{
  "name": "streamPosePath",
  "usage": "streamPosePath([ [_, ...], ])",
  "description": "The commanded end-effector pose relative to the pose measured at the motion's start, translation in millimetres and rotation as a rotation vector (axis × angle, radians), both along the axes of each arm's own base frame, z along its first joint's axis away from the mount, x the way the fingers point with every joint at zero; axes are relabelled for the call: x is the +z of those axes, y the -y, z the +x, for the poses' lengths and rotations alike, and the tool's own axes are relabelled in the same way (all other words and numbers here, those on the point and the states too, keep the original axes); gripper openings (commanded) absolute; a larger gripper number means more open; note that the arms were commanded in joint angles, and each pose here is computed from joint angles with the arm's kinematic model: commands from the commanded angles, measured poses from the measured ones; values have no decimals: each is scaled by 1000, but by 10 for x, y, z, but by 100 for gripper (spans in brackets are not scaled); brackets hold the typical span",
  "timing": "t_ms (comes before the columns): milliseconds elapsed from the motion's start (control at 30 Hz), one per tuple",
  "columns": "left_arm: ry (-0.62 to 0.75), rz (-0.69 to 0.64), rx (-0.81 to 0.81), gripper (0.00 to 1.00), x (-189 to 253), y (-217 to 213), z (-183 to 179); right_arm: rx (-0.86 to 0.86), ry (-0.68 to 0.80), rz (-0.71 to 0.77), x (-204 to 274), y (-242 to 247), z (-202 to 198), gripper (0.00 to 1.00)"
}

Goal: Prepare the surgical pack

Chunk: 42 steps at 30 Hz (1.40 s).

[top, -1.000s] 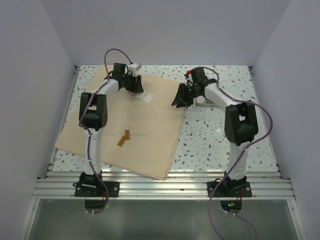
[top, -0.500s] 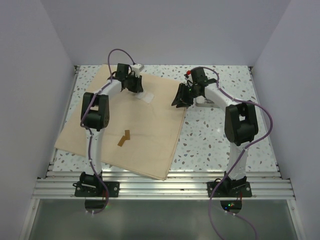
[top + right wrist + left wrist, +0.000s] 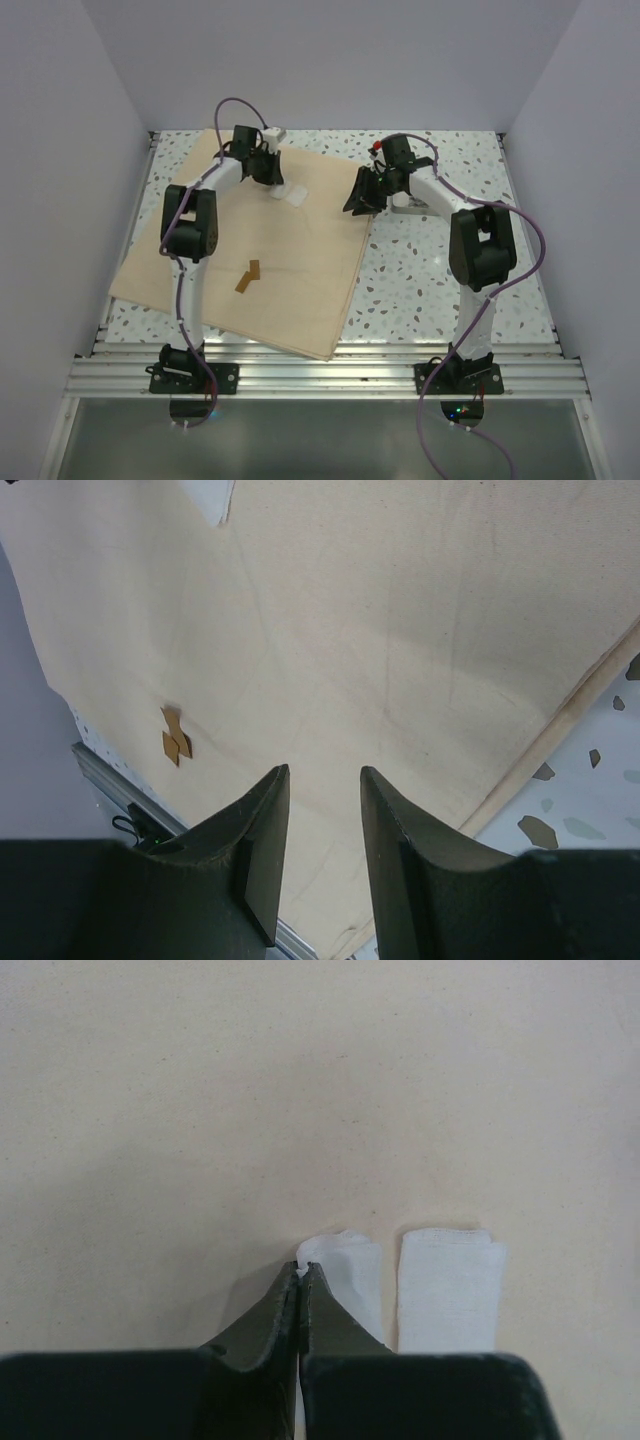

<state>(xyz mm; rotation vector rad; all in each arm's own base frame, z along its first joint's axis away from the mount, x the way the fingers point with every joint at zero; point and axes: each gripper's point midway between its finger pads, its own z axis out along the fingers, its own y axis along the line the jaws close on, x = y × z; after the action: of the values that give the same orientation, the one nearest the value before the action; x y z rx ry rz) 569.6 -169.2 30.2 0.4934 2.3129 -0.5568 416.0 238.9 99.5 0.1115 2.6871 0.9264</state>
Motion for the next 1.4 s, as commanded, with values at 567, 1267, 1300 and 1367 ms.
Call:
streamPosePath([
  [567, -33, -252, 15, 0, 912, 309, -195, 18, 56, 45, 285, -41, -18, 38],
  [1267, -153, -252, 6, 0, 382, 561, -211, 22, 42, 45, 216, -51, -13, 38],
  [1300, -152, -251, 5, 0, 380, 560, -210, 23, 41, 45, 209, -57, -17, 38],
  [1367, -147, -243, 6, 0, 372, 551, -192, 24, 39, 46, 203, -59, -18, 38],
])
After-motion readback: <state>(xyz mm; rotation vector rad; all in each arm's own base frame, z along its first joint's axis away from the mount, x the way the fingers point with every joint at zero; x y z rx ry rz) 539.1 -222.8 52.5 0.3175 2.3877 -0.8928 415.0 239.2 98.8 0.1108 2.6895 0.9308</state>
